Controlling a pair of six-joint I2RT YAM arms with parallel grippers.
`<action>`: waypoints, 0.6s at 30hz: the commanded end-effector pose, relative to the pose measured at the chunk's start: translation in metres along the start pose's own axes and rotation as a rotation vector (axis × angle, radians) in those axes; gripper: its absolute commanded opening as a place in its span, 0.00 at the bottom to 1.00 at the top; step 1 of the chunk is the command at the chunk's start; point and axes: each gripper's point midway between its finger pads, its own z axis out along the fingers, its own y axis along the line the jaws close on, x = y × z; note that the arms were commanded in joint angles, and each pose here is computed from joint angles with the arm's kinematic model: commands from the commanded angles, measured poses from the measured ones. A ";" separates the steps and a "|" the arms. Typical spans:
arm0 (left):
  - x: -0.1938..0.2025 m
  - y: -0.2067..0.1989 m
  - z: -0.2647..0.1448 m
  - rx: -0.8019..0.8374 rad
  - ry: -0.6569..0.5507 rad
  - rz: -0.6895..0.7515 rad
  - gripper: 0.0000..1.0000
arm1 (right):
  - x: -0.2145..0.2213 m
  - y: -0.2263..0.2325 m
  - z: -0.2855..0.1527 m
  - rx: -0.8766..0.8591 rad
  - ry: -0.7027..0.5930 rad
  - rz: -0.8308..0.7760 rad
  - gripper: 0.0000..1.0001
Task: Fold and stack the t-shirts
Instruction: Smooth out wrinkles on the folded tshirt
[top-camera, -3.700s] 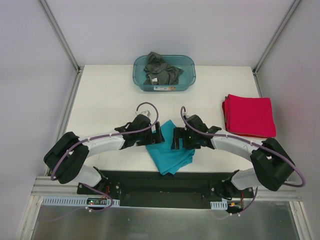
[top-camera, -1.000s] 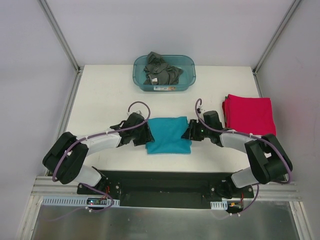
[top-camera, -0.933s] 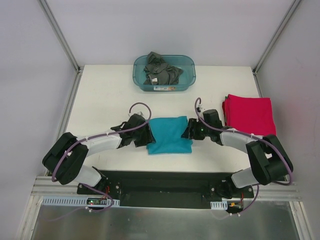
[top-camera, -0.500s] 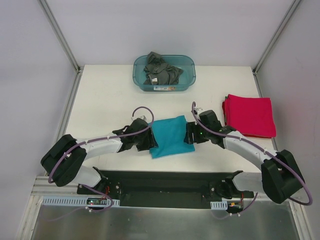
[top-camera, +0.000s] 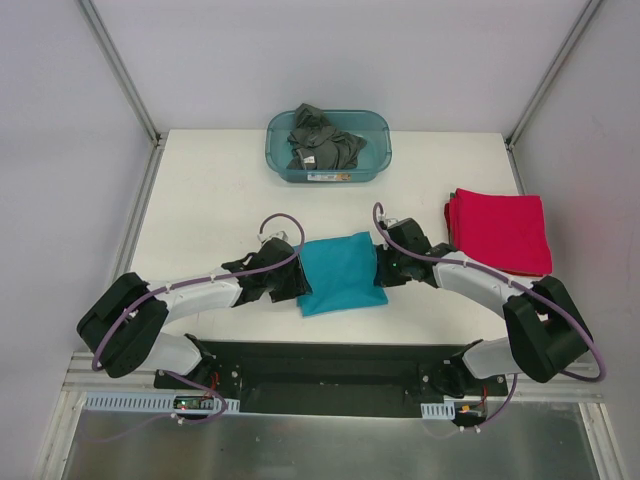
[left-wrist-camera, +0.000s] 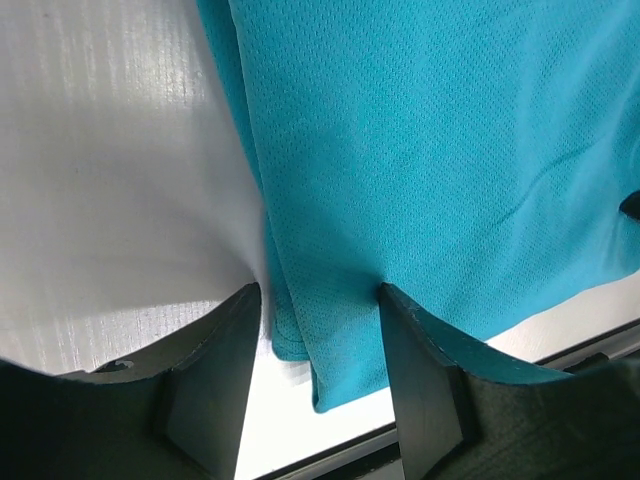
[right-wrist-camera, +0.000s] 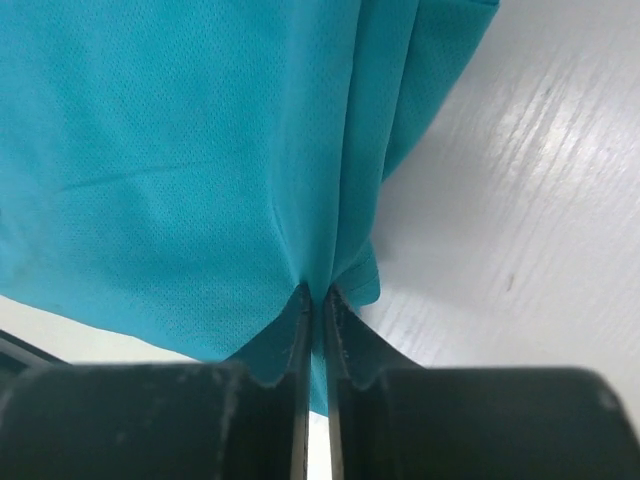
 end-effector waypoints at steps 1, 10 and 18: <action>0.005 0.022 -0.001 -0.087 -0.006 -0.006 0.50 | -0.008 0.015 -0.008 -0.055 -0.022 0.077 0.03; 0.007 0.030 0.000 -0.120 -0.005 -0.019 0.48 | -0.015 0.046 -0.024 -0.351 -0.076 0.229 0.01; 0.012 0.040 0.000 -0.156 0.006 -0.022 0.45 | 0.010 0.008 0.001 -0.343 -0.054 0.383 0.01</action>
